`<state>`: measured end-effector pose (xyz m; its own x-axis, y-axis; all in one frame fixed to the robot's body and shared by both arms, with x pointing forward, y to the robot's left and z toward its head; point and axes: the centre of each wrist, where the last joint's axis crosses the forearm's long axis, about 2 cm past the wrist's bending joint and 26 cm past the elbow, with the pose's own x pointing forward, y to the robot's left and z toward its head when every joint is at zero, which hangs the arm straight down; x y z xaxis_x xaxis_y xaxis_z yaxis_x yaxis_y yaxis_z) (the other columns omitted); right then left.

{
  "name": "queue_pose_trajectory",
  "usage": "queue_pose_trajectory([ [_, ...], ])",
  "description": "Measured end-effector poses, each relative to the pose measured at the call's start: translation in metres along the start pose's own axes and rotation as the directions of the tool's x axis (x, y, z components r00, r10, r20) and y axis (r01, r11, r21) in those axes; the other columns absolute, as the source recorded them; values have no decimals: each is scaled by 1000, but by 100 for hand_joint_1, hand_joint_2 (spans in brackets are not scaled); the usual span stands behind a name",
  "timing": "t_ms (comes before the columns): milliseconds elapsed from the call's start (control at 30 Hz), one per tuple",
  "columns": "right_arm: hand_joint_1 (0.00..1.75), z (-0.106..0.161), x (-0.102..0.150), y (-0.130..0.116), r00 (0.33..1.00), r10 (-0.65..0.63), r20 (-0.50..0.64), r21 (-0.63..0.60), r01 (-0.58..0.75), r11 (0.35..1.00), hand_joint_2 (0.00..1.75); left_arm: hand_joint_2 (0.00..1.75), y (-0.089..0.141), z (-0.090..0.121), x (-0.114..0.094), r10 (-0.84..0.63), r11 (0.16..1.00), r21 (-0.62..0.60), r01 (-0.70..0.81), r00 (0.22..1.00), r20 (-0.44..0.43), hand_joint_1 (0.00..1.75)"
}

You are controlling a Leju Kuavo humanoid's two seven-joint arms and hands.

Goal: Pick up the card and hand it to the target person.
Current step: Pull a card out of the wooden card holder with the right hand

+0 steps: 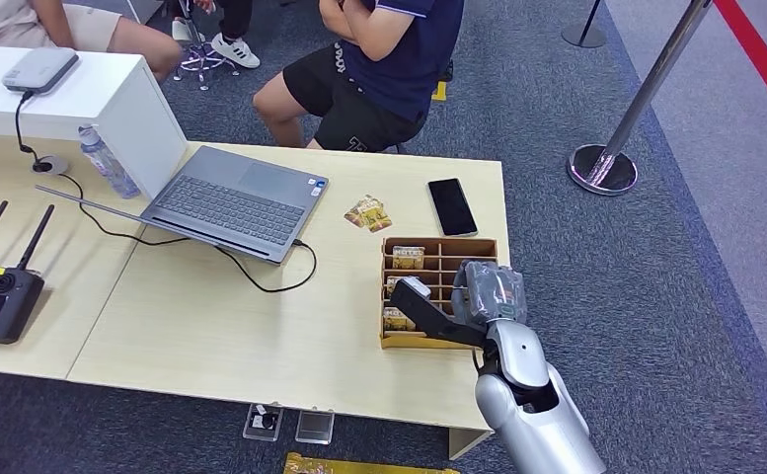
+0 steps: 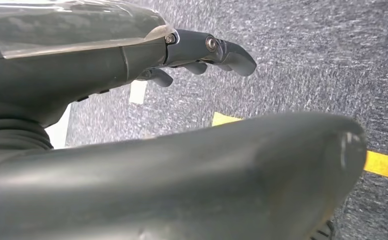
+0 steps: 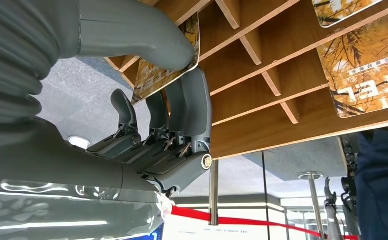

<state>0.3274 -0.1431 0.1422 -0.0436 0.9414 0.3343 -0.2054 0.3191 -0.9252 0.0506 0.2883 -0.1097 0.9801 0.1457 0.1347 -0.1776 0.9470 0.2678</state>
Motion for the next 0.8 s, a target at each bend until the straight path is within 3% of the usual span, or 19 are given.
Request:
queue_pose_trajectory([
  [67, 136, 0, 0, 0, 1000, 0, 1, 1, 0, 1000, 175, 175, 0, 0, 0, 13, 1000, -5, -13, 1000, -1, 0],
  [800, 136, -1, 6, -4, 999, 3, 34, -3, -3, 1000, 175, 175, 1, 0, -2, 77, 997, -8, -77, 997, -1, 0],
])
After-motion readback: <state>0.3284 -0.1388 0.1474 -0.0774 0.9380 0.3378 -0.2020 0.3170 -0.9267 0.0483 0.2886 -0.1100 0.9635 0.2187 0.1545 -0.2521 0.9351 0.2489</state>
